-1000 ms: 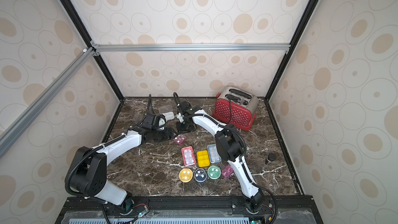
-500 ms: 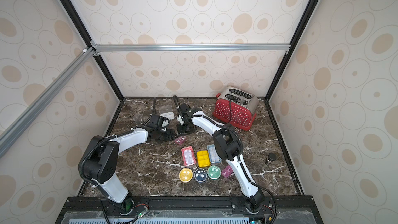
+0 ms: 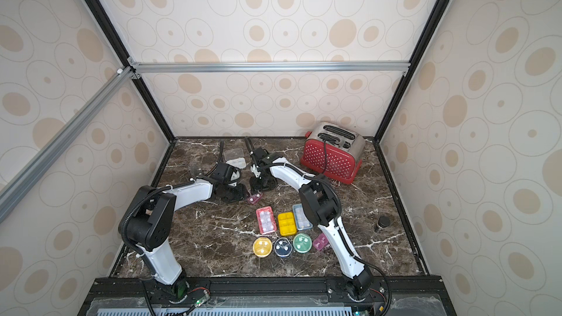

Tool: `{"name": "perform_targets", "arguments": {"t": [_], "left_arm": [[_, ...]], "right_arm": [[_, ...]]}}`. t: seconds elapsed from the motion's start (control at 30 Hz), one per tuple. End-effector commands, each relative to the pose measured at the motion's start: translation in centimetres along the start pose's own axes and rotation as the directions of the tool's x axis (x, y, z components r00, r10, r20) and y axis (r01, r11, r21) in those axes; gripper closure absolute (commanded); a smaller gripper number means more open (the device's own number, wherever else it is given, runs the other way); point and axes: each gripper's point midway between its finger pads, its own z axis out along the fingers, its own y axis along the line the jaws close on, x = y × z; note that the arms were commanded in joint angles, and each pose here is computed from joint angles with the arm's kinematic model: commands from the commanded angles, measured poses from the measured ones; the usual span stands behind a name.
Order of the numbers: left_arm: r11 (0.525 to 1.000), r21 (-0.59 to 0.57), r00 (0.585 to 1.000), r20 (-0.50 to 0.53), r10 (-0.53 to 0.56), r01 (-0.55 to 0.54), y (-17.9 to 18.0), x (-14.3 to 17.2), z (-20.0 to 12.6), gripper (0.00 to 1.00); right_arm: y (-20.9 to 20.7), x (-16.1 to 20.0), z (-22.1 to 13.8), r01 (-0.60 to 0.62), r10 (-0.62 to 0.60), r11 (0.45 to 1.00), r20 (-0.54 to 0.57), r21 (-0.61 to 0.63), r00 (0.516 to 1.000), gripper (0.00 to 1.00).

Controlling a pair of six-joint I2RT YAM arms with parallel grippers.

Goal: Close pillboxes
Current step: Close the lid on the pillbox.

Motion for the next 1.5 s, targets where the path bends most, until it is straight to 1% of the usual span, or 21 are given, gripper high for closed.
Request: {"name": "perform_targets", "arguments": {"t": [0.0,0.1,0.23,0.37,0.43,0.5,0.57,0.67,0.73,0.87,0.9,1.0,1.1,1.13,1.23,1.37,1.43,1.47], "left_arm": [[1.0,-0.013,1.0,0.002,-0.001,0.001,0.2,-0.5,0.2,0.48],[1.0,-0.024,1.0,-0.01,-0.001,0.001,0.5,-0.3,0.5,0.5],[0.999,-0.036,1.0,-0.026,-0.006,0.005,0.9,0.2,0.7,0.53],[0.999,-0.047,0.999,-0.041,-0.021,0.019,1.4,1.1,1.0,0.58],[0.998,-0.054,0.998,-0.054,-0.03,0.027,1.9,1.8,1.3,0.6],[0.997,-0.068,0.996,-0.079,-0.042,0.037,2.6,2.9,1.8,0.65],[0.996,-0.081,0.994,-0.096,-0.051,0.043,3.1,3.7,2.2,0.67],[0.995,-0.084,0.993,-0.103,-0.055,0.047,3.3,4.1,2.1,0.66],[0.996,-0.075,0.995,-0.089,-0.048,0.041,2.9,3.8,1.4,0.64],[0.998,-0.068,1.0,-0.024,-0.005,0.004,1.6,1.8,-1.6,0.48],[0.998,-0.064,1.0,-0.002,0.007,-0.007,1.1,1.2,-2.6,0.42],[0.997,-0.069,0.999,0.043,0.022,-0.019,0.6,0.1,-5.2,0.32],[0.997,-0.074,0.997,0.081,0.011,-0.005,0.8,-0.3,-7.5,0.29],[0.997,-0.077,0.996,0.09,0.008,-0.001,1.1,-0.3,-8.1,0.29],[0.996,-0.092,0.994,0.113,-0.002,0.012,2.0,0.3,-10.0,0.29],[0.994,-0.106,0.991,0.132,-0.006,0.02,2.8,1.1,-11.5,0.29],[0.994,-0.103,0.99,0.137,-0.011,0.025,2.8,1.4,-11.9,0.29],[0.994,-0.102,0.99,0.138,-0.013,0.027,2.9,1.6,-12.0,0.29]], "right_arm": [[-0.5,0.8,0.8,-0.002,0.002,1.0,-0.043,0.012,0.999,0.44],[-0.6,0.9,1.0,0.001,-0.001,1.0,-0.05,0.018,0.999,0.45],[-0.6,1.2,1.1,0.007,-0.006,1.0,-0.058,0.024,0.998,0.49],[-0.5,1.6,1.4,0.015,-0.013,0.999,-0.071,0.035,0.997,0.5],[-0.4,1.8,1.5,0.019,-0.016,0.999,-0.076,0.044,0.997,0.51],[-0.5,2.1,1.8,0.017,-0.012,0.998,-0.084,0.052,0.996,0.52],[-0.6,2.4,2.0,0.017,-0.012,0.998,-0.09,0.063,0.996,0.52],[-0.4,2.5,2.0,0.013,-0.008,0.998,-0.091,0.063,0.996,0.52],[-0.1,2.2,1.6,0.017,-0.012,0.998,-0.08,0.058,0.997,0.51],[0.3,1.1,-0.3,0.052,-0.049,0.996,-0.047,0.072,0.998,0.44],[0.3,0.9,-0.8,0.064,-0.061,0.995,-0.039,0.079,0.997,0.39],[0.3,0.2,-1.3,0.107,-0.106,0.99,-0.02,0.097,0.994,0.24],[0.5,0.0,-1.4,0.151,-0.15,0.984,-0.024,0.089,0.988,0.14],[0.6,-0.1,-1.3,0.166,-0.165,0.982,-0.026,0.085,0.986,0.12],[1.0,-0.1,-1.3,0.232,-0.23,0.969,-0.035,0.089,0.973,0.01],[1.6,0.3,-0.7,0.313,-0.307,0.943,-0.068,0.114,0.949,0.01],[1.3,0.8,0.0,0.336,-0.325,0.931,-0.097,0.139,0.941,0.01],[1.7,0.2,-0.3,0.347,-0.338,0.926,-0.082,0.151,0.937,0.01]]}}
